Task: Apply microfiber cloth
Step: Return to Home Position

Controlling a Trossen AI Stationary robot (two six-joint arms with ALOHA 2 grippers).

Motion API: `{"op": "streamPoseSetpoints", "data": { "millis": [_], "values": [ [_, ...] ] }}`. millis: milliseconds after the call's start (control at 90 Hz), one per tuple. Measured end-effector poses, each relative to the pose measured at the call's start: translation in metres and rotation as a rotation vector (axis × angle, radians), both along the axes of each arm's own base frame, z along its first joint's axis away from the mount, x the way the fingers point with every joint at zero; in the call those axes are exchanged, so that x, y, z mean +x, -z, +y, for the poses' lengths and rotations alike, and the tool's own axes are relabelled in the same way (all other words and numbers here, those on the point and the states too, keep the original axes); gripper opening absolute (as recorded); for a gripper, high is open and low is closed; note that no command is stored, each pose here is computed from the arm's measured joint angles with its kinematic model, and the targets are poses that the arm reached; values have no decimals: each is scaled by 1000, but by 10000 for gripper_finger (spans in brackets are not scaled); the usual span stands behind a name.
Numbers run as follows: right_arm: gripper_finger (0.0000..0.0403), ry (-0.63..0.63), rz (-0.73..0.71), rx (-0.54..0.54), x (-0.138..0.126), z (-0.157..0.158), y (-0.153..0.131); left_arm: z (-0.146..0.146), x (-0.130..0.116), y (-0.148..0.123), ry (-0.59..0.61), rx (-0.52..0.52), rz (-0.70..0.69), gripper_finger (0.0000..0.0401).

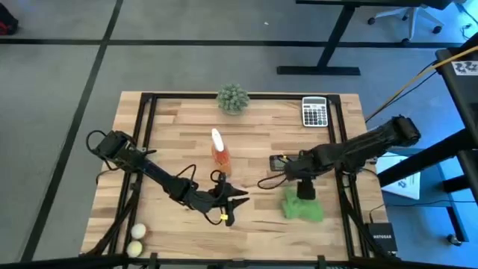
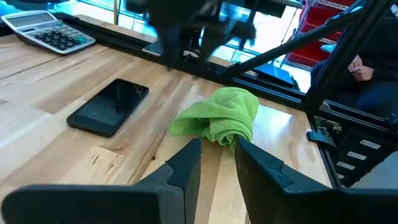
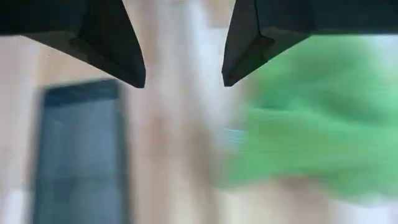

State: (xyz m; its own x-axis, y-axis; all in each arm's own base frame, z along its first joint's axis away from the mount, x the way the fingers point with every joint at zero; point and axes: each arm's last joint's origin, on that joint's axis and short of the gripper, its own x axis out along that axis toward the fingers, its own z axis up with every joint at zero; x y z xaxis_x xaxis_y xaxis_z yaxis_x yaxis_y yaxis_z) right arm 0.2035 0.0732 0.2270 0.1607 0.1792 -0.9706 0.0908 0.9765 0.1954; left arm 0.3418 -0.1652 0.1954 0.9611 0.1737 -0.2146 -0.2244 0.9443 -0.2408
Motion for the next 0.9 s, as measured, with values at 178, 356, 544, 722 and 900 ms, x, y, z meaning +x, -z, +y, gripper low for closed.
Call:
{"op": "streamPoseSetpoints", "data": {
  "millis": [178,356,544,722,900],
  "values": [
    [200,-4,-97,-11,-12,20,10,0,0,1,6,5,13,80],
    [194,-38,-263,-20,-13,43,39,0,-1,2,6,8,20,80],
    [93,-67,-607,-52,0,56,31,1,-2,-4,31,35,19,50],
    [15,-134,-761,-78,5,32,4,15,-25,-45,71,154,73,5],
    [6,-161,-844,-14,0,-11,-11,50,-69,-63,94,217,107,1]
  ]
}}
